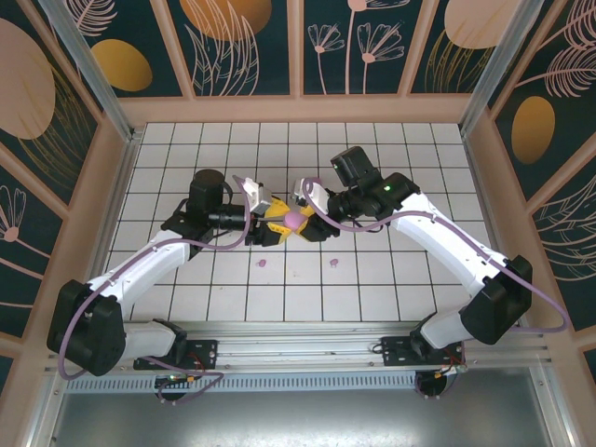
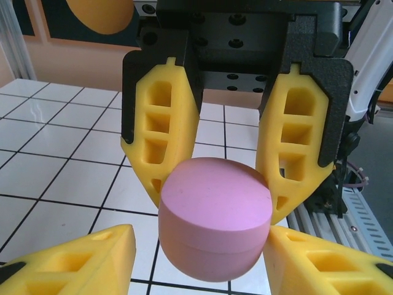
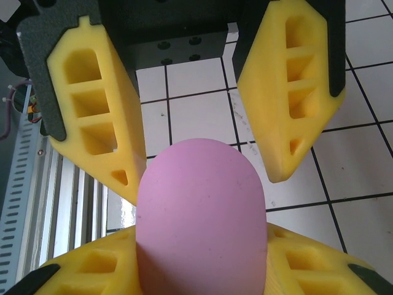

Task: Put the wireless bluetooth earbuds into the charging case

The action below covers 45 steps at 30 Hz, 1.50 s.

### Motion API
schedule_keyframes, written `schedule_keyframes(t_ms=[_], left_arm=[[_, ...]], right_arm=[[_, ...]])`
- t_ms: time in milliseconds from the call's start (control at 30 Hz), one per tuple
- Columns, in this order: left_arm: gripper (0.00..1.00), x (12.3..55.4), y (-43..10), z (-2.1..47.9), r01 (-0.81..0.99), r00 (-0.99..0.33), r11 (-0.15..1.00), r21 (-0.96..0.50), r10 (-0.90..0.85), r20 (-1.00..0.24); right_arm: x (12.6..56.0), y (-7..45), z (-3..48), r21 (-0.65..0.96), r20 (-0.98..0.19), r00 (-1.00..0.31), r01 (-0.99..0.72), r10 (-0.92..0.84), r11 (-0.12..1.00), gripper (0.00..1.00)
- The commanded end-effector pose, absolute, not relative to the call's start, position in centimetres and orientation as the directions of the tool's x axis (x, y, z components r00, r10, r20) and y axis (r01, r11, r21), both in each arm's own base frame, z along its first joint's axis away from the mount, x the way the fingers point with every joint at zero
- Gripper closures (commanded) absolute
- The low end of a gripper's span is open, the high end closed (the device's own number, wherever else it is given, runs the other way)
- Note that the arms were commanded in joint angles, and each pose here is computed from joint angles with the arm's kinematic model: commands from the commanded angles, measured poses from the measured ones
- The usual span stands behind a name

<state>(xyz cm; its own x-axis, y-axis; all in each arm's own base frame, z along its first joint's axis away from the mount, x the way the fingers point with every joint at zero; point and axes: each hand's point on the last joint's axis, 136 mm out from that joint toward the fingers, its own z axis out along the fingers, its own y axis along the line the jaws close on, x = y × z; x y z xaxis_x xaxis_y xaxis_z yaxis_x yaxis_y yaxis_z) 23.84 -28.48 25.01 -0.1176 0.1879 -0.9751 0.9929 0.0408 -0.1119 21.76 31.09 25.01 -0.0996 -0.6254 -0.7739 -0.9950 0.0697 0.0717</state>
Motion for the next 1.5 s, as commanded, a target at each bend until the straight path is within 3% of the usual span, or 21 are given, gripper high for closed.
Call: schedule_keyframes(t_ms=[0, 167, 300, 500, 700, 900, 1467], left_arm=[[0.46, 23.8, -29.0, 26.3, 0.997, -0.081, 0.008, -0.081, 0.16, -0.984], [0.53, 23.7, -29.2, 26.1, 0.996, -0.087, 0.002, -0.088, 0.164, -0.983], [0.66, 23.7, -29.1, 25.9, 0.996, -0.09, 0.005, -0.09, 0.17, -0.981], [0.85, 23.6, -29.0, 25.9, 0.994, -0.114, 0.014, -0.113, 0.144, -0.983], [0.88, 24.0, -28.1, 26.0, 0.986, -0.16, 0.071, -0.154, 0.084, -0.984], [0.92, 24.6, -26.6, 27.1, 0.978, -0.148, 0.147, -0.146, 0.004, -0.989], [0.93, 24.5, -26.4, 27.1, 0.977, -0.141, 0.161, -0.141, -0.014, -0.99]], right_arm=[[21.6, 31.8, 26.5, 0.056, -0.803, -0.069, -0.998, -0.592, 0.04, 0.75], [21.7, 31.8, 26.5, 0.051, -0.805, -0.066, -0.998, -0.589, 0.043, 0.75], [22.0, 31.8, 26.7, 0.046, -0.811, -0.07, -0.997, -0.58, 0.057, 0.73], [23.7, 31.0, 28.0, 0.04, -0.861, -0.104, -0.989, -0.498, 0.139, 0.49], [25.2, 28.0, 31.5, 0.059, -0.947, -0.138, -0.962, -0.289, 0.265, 0.36], [24.7, 27.4, 32.3, 0.078, -0.976, -0.135, -0.95, -0.171, 0.304, 0.36], [24.8, 31.8, 29.5, 0.063, -0.951, -0.132, -0.969, -0.281, 0.24, 0.33]])
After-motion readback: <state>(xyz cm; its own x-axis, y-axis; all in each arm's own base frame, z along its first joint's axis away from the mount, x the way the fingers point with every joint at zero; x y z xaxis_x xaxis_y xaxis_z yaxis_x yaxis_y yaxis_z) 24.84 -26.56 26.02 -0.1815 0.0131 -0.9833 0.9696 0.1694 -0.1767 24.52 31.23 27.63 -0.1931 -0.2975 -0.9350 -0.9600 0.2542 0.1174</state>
